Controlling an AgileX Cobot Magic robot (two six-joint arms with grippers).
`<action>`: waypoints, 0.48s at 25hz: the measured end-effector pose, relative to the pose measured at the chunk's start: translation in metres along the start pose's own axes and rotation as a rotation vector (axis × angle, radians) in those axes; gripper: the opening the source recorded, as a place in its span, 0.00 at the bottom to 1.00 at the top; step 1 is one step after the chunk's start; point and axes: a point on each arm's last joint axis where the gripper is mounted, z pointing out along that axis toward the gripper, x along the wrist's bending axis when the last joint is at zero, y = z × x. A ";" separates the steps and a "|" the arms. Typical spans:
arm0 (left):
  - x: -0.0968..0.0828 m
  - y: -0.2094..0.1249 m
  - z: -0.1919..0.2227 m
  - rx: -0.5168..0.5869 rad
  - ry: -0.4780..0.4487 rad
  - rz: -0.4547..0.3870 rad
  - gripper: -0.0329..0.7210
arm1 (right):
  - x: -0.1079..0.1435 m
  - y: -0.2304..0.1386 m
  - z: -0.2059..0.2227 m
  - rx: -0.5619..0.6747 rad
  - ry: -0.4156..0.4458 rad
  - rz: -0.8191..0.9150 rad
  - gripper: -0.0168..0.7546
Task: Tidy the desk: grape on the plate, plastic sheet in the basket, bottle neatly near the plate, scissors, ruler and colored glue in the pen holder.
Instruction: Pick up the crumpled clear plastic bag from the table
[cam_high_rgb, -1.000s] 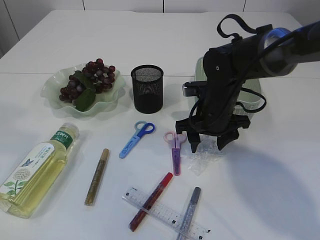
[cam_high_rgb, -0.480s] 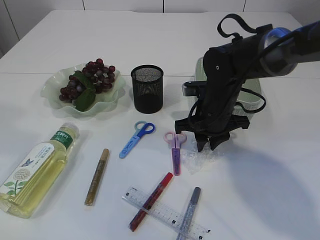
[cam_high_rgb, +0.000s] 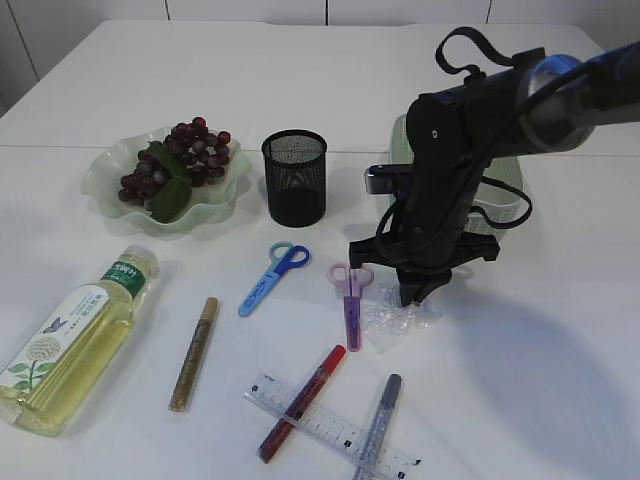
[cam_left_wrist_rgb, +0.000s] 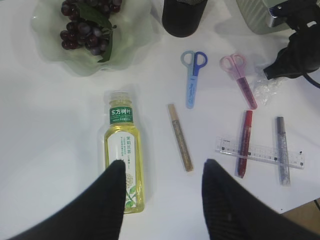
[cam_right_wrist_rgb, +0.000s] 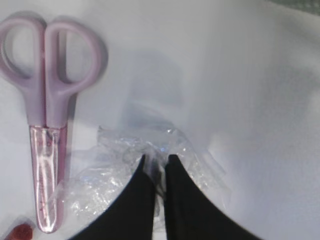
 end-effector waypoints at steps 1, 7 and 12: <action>0.000 0.000 0.000 0.000 0.000 0.000 0.53 | 0.000 -0.001 0.000 0.010 0.001 0.004 0.06; 0.000 0.000 0.000 0.000 0.000 0.000 0.53 | -0.001 -0.006 -0.001 0.066 -0.013 0.007 0.06; 0.000 0.000 0.000 0.000 0.000 0.000 0.53 | -0.001 -0.007 -0.008 0.072 -0.014 0.008 0.06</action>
